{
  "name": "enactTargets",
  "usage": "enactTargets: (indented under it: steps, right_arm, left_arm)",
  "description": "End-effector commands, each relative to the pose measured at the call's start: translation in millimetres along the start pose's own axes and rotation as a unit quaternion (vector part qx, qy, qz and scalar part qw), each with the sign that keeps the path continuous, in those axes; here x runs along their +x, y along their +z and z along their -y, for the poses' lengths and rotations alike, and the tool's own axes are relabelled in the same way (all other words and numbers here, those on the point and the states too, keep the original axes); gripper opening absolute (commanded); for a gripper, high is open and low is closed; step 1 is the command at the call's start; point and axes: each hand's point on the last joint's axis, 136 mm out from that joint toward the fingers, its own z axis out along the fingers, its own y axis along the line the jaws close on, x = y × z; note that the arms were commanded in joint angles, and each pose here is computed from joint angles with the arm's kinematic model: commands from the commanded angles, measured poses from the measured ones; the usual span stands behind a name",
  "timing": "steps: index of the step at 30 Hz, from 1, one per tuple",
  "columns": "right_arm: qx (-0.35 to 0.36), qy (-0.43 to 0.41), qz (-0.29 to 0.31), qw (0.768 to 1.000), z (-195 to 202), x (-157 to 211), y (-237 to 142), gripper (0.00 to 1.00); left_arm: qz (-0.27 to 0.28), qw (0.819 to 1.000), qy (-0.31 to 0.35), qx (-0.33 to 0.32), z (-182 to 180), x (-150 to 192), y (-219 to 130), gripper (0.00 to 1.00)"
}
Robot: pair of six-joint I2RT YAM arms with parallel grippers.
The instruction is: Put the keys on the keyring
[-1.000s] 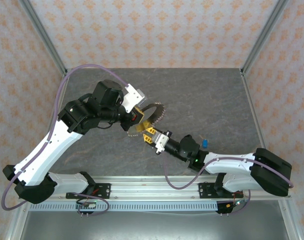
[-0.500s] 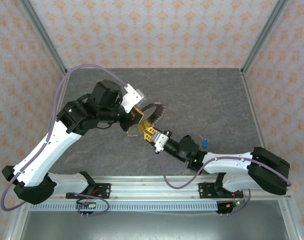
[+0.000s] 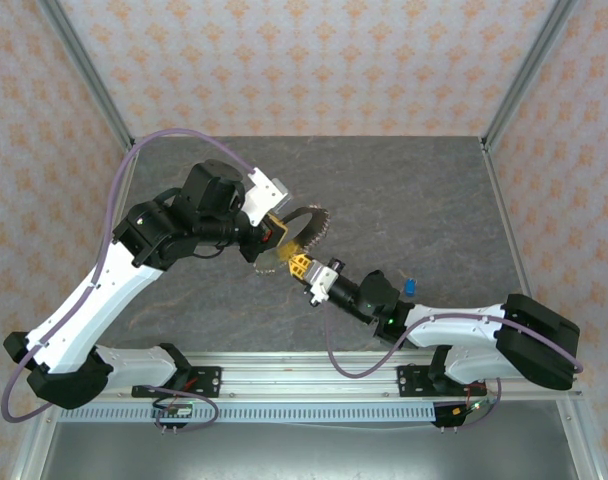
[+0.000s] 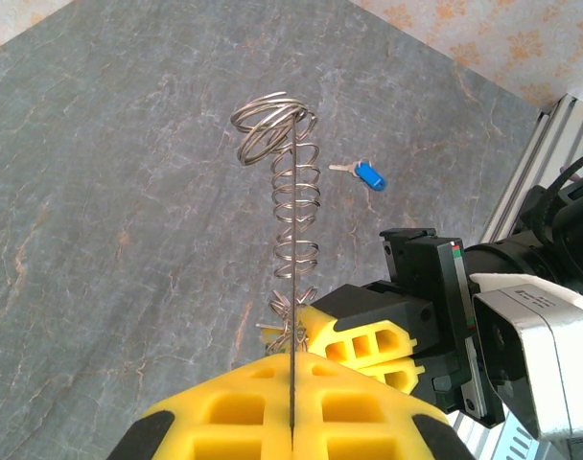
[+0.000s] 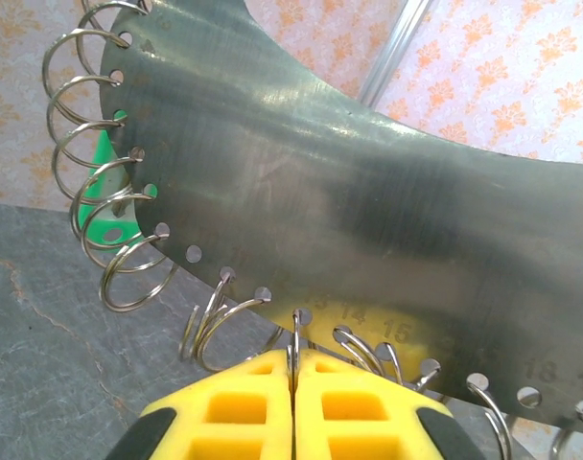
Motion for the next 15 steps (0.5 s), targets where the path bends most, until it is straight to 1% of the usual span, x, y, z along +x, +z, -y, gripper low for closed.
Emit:
enactTargets:
  steps: [1, 4, 8, 15]
  right_arm:
    - [0.011, 0.006, 0.016, 1.0, 4, -11, 2, 0.03]
    - [0.013, 0.011, 0.014, 1.0, 5, -10, 1, 0.0]
    - [0.023, 0.03, 0.026, 0.999, 10, -16, -2, 0.0]
    - [0.028, 0.066, 0.046, 0.996, 16, -27, -7, 0.0]
  left_arm:
    - [0.033, 0.999, -0.004, -0.001, 2, -12, -17, 0.0]
    - [0.037, 0.999, -0.01, -0.011, -1, -13, -16, 0.0]
    - [0.045, 0.998, -0.03, -0.041, -13, -13, -12, 0.0]
    - [0.048, 0.994, -0.077, -0.059, -24, -6, 2, 0.0]
